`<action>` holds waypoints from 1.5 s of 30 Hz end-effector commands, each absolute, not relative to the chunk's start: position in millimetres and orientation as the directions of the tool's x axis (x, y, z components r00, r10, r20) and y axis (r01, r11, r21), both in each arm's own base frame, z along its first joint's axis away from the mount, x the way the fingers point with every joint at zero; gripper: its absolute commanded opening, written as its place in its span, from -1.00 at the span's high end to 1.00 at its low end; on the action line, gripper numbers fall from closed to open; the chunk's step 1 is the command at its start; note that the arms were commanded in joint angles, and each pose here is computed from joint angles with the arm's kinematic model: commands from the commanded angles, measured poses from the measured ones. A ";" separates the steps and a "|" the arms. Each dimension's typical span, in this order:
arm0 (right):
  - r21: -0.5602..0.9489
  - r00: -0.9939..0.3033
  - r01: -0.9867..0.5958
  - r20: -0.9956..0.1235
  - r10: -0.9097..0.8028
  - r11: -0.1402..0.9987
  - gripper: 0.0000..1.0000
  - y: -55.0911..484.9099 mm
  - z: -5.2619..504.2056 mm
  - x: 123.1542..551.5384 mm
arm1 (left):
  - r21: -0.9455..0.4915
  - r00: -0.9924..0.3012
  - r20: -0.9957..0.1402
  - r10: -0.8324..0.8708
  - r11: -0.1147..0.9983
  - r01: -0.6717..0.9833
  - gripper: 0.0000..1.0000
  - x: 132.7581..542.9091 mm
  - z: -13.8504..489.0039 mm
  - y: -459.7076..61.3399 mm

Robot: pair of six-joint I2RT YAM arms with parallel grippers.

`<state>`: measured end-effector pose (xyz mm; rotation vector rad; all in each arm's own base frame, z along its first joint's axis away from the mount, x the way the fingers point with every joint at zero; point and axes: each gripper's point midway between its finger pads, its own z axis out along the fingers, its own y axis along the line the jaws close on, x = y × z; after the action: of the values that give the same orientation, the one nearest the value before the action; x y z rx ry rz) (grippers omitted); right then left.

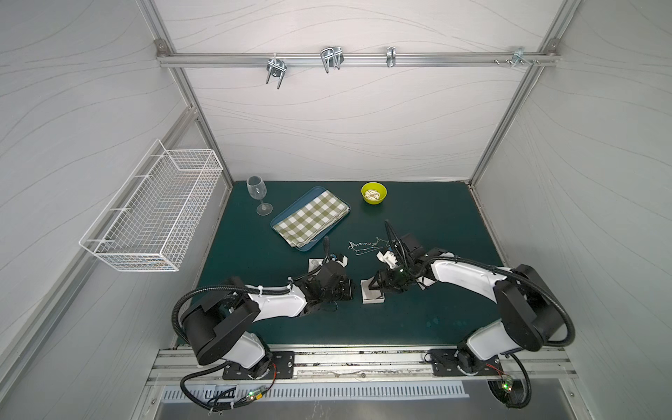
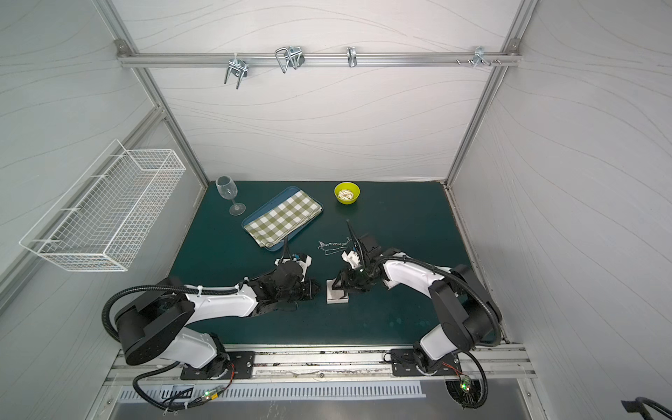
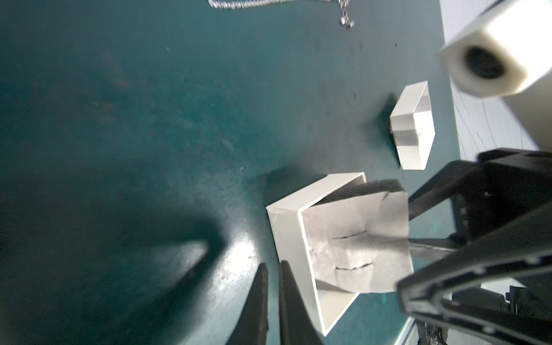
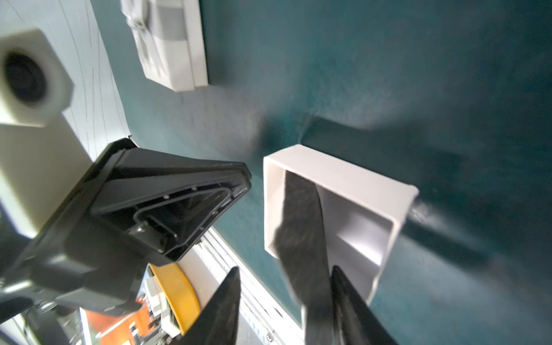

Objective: Take the necklace out of the lift-off lid jewelry box
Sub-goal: Place the inner lining in the jewelry box.

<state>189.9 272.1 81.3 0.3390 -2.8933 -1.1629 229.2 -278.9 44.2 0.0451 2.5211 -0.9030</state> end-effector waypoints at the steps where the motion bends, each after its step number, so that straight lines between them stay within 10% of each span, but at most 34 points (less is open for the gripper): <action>1: 0.618 -0.970 -0.238 -0.107 -0.220 0.749 -0.06 260.3 93.0 183.3 | -0.573 -0.874 -0.466 -0.140 0.800 0.177 0.78 234.5 50.1 -269.0; 24: 0.435 -0.932 -0.355 -0.095 -0.350 0.827 0.81 269.1 56.1 188.6 | -0.632 -0.907 -0.400 -0.128 0.756 0.172 0.79 237.7 35.7 -294.6; 45: 0.487 -0.888 -0.455 -0.190 -0.419 0.745 0.59 295.4 93.0 182.3 | -0.645 -0.903 -0.401 -0.157 0.748 0.156 0.80 238.8 31.7 -292.5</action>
<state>182.2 296.9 67.6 0.7075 -2.9668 -0.8490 228.5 -288.7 17.2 0.0169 2.5786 -0.9542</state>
